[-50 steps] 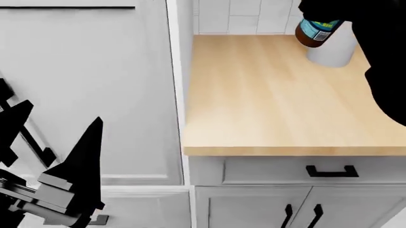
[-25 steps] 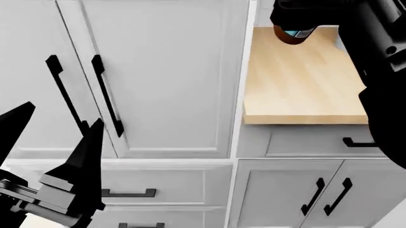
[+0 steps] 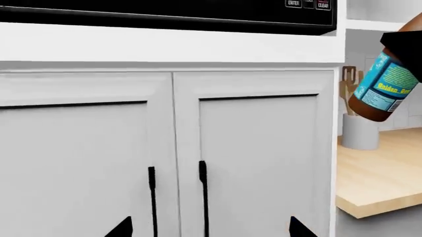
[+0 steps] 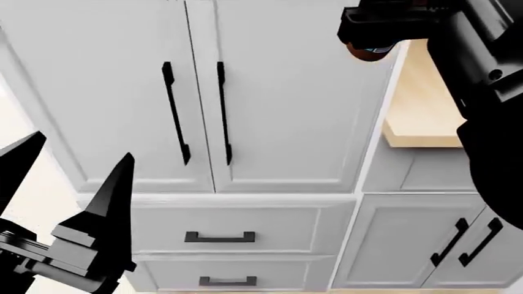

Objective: Move the drinks to the dining counter.

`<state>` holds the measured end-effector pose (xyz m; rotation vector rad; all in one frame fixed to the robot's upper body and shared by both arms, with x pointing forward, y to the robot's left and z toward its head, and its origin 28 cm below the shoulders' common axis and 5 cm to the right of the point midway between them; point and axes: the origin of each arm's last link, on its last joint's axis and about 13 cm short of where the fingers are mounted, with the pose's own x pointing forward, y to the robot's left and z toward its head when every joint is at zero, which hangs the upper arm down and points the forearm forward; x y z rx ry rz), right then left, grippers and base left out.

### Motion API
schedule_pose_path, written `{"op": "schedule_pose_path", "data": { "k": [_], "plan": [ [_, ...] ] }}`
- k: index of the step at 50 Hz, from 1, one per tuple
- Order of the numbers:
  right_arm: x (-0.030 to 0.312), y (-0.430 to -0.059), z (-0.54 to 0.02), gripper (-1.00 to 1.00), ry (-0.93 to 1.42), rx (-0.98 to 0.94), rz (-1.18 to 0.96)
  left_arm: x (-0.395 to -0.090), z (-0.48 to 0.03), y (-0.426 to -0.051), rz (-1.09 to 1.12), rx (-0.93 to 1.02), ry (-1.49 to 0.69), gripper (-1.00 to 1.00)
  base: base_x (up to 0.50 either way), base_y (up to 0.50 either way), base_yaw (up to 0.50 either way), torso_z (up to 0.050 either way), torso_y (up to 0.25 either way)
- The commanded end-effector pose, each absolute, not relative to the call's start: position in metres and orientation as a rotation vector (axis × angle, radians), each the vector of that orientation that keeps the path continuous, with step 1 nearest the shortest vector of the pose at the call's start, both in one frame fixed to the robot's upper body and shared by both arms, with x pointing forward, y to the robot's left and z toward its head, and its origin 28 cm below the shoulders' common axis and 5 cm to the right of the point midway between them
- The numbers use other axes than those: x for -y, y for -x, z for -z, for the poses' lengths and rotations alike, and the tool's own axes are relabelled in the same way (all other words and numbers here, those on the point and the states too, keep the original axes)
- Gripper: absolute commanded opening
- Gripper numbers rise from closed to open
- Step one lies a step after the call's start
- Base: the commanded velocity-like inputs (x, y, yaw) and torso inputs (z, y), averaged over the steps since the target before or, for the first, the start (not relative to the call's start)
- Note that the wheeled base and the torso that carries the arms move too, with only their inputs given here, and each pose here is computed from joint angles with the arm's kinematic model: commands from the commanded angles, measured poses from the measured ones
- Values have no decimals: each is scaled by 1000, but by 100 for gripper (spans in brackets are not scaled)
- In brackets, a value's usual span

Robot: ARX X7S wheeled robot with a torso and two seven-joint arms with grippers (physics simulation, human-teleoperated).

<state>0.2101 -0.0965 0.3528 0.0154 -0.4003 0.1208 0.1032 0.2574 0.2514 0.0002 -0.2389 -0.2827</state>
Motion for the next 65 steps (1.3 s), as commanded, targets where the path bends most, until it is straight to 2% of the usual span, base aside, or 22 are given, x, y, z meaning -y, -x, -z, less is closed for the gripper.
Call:
{"op": "schedule_pose_path", "data": {
  "k": [1, 65],
  "plan": [
    [97, -209, -356, -100, -7, 419, -118, -257, -252, -103, 285, 240, 0, 100, -117, 500, 0, 0, 0],
    [94, -208, -353, -100, 40, 400, -152, -257, -251, -103, 286, 236, -4, 100, -87, 500, 0, 0, 0]
  ]
}}
